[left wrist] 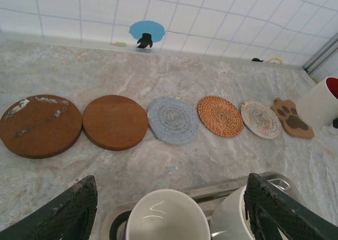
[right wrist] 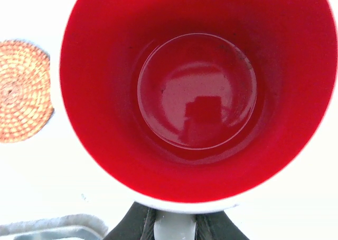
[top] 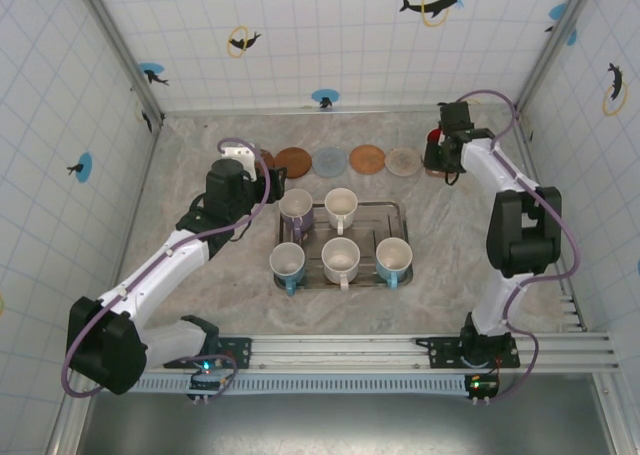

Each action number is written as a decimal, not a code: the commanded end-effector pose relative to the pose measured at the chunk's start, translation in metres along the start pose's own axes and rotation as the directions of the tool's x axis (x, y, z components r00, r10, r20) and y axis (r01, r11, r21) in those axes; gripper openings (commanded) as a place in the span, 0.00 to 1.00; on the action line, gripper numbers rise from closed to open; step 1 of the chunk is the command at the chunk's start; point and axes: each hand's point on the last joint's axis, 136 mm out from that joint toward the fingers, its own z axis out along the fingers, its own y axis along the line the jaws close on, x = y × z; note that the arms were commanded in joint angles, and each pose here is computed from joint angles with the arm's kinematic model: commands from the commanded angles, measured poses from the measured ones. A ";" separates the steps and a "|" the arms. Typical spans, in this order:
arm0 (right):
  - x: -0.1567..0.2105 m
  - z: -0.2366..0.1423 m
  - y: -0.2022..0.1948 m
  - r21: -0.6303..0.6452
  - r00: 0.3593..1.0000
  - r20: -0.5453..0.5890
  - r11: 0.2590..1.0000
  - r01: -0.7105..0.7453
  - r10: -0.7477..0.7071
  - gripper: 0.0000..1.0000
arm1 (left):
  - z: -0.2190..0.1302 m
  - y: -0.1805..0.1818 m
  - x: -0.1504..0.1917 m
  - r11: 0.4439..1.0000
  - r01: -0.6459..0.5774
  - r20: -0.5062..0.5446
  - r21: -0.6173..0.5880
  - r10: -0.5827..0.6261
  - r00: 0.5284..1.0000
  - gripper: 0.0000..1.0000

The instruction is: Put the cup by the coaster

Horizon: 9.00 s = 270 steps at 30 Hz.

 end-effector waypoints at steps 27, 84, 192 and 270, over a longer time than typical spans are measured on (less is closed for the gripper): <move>-0.052 0.031 -0.019 -0.005 0.999 0.034 1.000 0.001 -0.001 0.00 | -0.006 -0.003 -0.006 1.000 0.004 0.017 0.002 -0.004 1.000 0.74; -0.023 0.053 -0.032 0.021 1.000 -0.028 1.000 -0.010 0.011 0.00 | -0.009 -0.002 -0.006 1.000 0.008 0.022 0.001 -0.008 1.000 0.74; 0.022 -0.194 0.014 -0.367 0.631 0.652 0.903 -0.222 0.420 0.87 | 0.022 -0.008 0.156 0.983 -0.115 -0.572 -0.141 0.014 0.820 0.65; 0.020 -0.187 0.024 -0.376 0.657 0.639 0.908 -0.187 0.400 0.89 | 0.028 -0.015 0.083 0.974 -0.144 -0.378 -0.175 0.069 0.923 0.00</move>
